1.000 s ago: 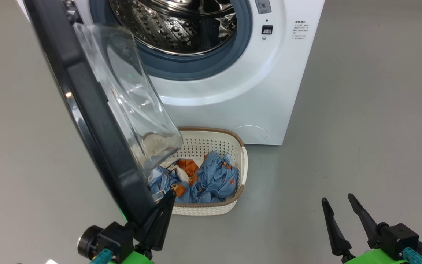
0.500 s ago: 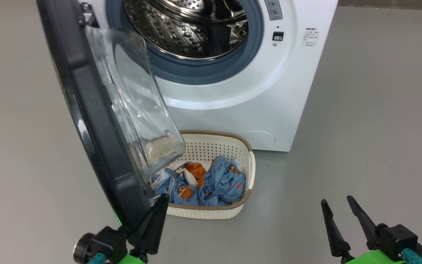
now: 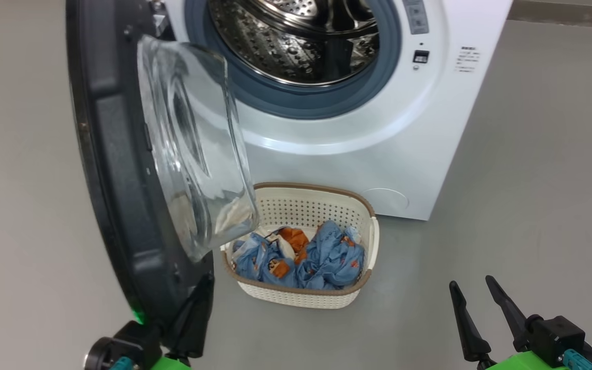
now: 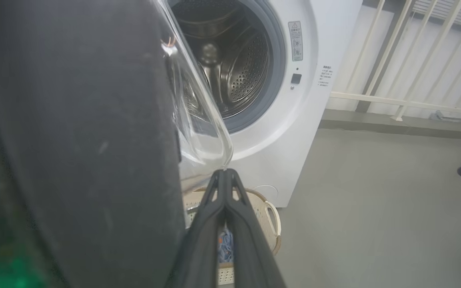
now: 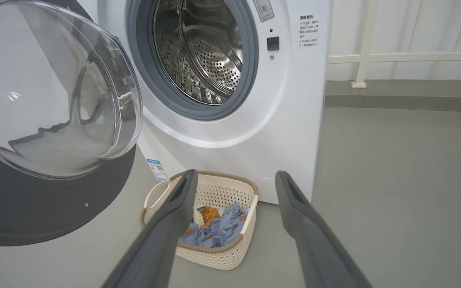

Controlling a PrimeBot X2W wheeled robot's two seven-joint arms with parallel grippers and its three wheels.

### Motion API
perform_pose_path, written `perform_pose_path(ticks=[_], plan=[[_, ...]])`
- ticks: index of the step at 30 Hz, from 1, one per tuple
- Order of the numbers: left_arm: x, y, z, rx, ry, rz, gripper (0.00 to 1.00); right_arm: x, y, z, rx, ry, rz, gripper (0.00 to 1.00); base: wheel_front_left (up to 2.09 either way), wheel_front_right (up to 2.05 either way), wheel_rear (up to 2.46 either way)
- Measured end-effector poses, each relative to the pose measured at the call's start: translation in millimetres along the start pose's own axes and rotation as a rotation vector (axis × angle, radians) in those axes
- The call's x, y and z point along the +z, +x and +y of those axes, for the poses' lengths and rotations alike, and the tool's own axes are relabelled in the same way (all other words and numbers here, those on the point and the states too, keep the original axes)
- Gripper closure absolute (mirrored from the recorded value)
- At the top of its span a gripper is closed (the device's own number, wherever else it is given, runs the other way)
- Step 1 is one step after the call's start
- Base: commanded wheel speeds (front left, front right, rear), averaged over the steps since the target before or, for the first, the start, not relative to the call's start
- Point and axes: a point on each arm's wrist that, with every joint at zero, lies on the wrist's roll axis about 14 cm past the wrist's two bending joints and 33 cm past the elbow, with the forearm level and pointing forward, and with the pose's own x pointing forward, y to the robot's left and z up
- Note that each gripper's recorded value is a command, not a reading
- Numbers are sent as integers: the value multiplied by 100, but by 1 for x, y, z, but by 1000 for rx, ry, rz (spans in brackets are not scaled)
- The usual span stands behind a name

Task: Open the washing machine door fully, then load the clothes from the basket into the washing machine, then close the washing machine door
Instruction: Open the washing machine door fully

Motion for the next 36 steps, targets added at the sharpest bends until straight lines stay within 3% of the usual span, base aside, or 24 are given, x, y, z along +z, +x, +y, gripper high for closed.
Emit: perform_pose_path(ticks=[10,11,14,23,36], plan=[[11,-15,48,162,21,-28,100,-8,12,19,61,7,22,0,0,0,0],[16,-23,68,231,9,-45,100,-10,16,26,82,11,27,0,0,0,0],[16,-30,83,283,6,-43,100,-12,18,28,91,13,31,0,0,0,0],[3,-45,131,440,-42,-9,100,-20,20,30,97,22,51,0,0,0,0],[11,-50,195,638,-21,-17,100,-24,24,20,76,28,58,0,0,0,0]])
